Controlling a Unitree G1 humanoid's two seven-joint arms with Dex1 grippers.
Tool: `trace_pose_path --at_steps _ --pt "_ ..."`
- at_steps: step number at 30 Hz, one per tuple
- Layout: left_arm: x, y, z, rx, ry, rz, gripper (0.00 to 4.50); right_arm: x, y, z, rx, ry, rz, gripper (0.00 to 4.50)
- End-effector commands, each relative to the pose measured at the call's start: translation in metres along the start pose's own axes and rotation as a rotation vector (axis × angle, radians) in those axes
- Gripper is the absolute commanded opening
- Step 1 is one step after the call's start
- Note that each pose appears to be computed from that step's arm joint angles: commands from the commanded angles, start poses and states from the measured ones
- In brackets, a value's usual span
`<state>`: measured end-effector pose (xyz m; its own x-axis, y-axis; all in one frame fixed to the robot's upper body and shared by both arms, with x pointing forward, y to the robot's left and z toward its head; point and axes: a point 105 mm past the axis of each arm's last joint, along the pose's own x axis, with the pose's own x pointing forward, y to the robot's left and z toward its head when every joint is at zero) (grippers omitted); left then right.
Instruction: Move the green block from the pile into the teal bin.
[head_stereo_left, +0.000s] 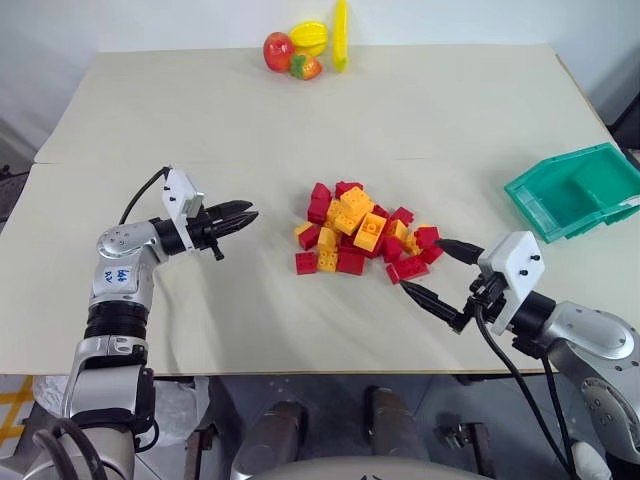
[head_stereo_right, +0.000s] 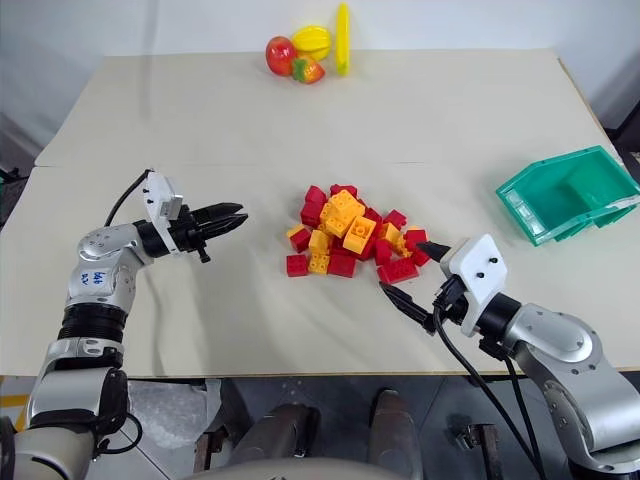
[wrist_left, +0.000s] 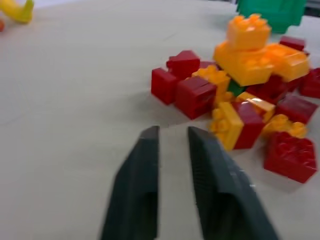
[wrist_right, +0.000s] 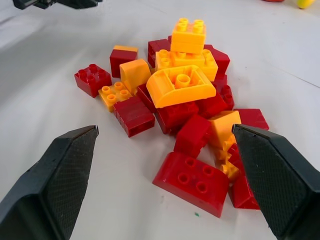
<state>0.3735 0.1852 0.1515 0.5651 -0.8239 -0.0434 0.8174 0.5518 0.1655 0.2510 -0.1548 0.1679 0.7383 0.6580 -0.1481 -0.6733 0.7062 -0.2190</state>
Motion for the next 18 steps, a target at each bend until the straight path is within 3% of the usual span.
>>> trace_pose_path --at_steps 1,8,12,15,18 --pt "-0.005 0.000 0.012 0.046 -0.019 -0.021 2.25 0.002 0.002 0.012 -0.010 -0.025 -0.008 4.50" --pt "-0.019 -0.012 0.017 0.003 -0.044 -0.139 4.40 0.013 0.011 0.023 0.022 -0.023 0.017 4.50" --pt "-0.028 -0.016 0.020 -0.009 -0.066 -0.163 4.45 0.018 0.017 0.028 0.038 -0.025 0.036 4.50" --pt "-0.034 -0.017 0.030 0.006 -0.133 -0.189 4.50 0.031 0.019 0.027 0.074 0.041 0.029 3.89" --pt "-0.038 -0.023 0.033 0.053 -0.172 -0.264 4.50 0.066 0.028 0.040 0.130 0.020 0.062 2.89"
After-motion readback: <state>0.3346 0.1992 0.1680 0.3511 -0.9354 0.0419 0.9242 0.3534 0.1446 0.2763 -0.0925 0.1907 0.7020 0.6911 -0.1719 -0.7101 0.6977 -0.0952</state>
